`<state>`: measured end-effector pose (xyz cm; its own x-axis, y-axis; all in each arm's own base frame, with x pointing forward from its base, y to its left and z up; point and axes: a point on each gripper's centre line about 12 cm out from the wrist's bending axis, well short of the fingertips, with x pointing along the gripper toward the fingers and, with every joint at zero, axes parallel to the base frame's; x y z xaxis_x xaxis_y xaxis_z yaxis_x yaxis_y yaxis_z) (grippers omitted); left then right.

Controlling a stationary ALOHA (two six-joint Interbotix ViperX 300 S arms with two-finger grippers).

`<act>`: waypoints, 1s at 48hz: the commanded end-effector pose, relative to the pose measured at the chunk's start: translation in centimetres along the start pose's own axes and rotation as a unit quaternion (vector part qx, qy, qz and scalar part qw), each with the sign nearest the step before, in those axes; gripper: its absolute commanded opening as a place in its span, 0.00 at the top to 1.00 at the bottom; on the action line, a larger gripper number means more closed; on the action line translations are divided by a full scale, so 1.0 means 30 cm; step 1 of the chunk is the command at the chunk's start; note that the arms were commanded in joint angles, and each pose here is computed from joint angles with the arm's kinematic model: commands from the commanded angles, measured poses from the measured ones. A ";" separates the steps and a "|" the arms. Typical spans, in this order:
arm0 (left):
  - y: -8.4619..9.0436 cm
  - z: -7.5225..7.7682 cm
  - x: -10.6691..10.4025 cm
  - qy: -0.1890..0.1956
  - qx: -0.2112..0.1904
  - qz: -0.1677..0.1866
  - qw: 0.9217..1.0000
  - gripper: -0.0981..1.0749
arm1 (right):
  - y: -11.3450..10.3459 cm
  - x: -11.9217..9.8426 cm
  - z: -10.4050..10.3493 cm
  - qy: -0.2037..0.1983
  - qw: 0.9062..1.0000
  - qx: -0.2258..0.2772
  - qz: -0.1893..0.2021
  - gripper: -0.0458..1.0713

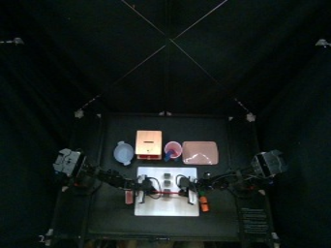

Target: Cut sushi roll

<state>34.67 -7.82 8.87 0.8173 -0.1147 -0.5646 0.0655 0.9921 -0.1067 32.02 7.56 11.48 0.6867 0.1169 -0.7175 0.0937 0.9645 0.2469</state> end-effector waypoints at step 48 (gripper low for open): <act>-0.027 -0.040 0.043 0.031 -0.018 0.004 0.999 0.52 | 0.071 0.047 -0.010 0.019 1.000 -0.006 0.018 0.86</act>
<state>34.93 -9.12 6.97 0.7823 -0.1163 -0.6120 0.0470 0.9906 -0.1281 32.92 9.78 9.96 0.6477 0.1504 -0.7469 0.0750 0.9630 0.2589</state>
